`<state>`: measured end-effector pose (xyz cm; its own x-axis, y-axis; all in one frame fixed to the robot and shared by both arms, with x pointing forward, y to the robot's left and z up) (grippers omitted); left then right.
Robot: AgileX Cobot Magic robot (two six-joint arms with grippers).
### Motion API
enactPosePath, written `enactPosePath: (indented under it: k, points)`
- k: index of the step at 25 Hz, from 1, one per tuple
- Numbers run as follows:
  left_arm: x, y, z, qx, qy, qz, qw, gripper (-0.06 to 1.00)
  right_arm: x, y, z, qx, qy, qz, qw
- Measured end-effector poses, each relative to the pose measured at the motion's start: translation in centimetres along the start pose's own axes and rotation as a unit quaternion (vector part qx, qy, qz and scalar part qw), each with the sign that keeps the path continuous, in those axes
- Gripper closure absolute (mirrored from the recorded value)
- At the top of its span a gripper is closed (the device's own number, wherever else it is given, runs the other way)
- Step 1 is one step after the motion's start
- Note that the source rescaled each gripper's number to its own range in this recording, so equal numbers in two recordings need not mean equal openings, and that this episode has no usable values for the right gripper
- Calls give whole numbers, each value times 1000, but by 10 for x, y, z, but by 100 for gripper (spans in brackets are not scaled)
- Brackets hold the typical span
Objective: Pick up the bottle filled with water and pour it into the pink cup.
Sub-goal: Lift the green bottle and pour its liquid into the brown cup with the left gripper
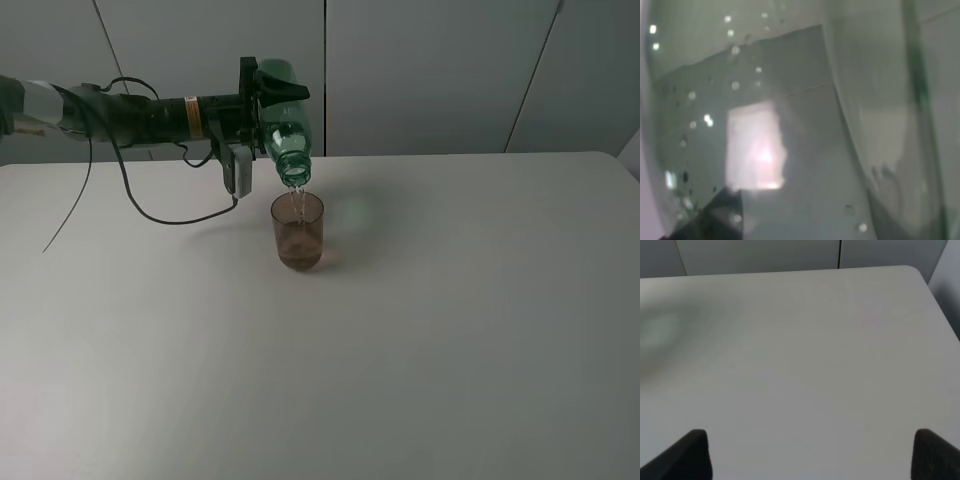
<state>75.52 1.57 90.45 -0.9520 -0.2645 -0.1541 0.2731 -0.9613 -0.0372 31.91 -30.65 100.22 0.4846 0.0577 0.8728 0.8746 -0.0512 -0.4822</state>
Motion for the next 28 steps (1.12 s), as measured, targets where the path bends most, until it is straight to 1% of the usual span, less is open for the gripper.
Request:
enactPosePath:
  k: [4,8,13,28]
  points:
    - [-1,1,5,4,6,-1,1000,94,0,0,0,0,0,0,1000]
    - [-1,1,5,5,7,0,1000,94,0,0,0,0,0,0,1000]
    - [-1,2,6,6,26,-1,1000,94,0,0,0,0,0,0,1000]
    - [1,4,9,10,57,-5,998,94,0,0,0,0,0,0,1000]
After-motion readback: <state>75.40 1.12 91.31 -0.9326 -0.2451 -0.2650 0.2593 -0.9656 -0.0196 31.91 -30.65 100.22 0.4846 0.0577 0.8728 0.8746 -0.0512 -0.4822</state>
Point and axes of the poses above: a point on each arm's last joint axis where the gripper is mounted, y pointing out along that axis toward the gripper, z along the wrist's bending axis when the last joint is at zero, x = y × z, the point moved 10 cm from there along y, pointing out along that axis toward the gripper, and after that the axes turned 5 degrees about -y, right-handed, at the moved point
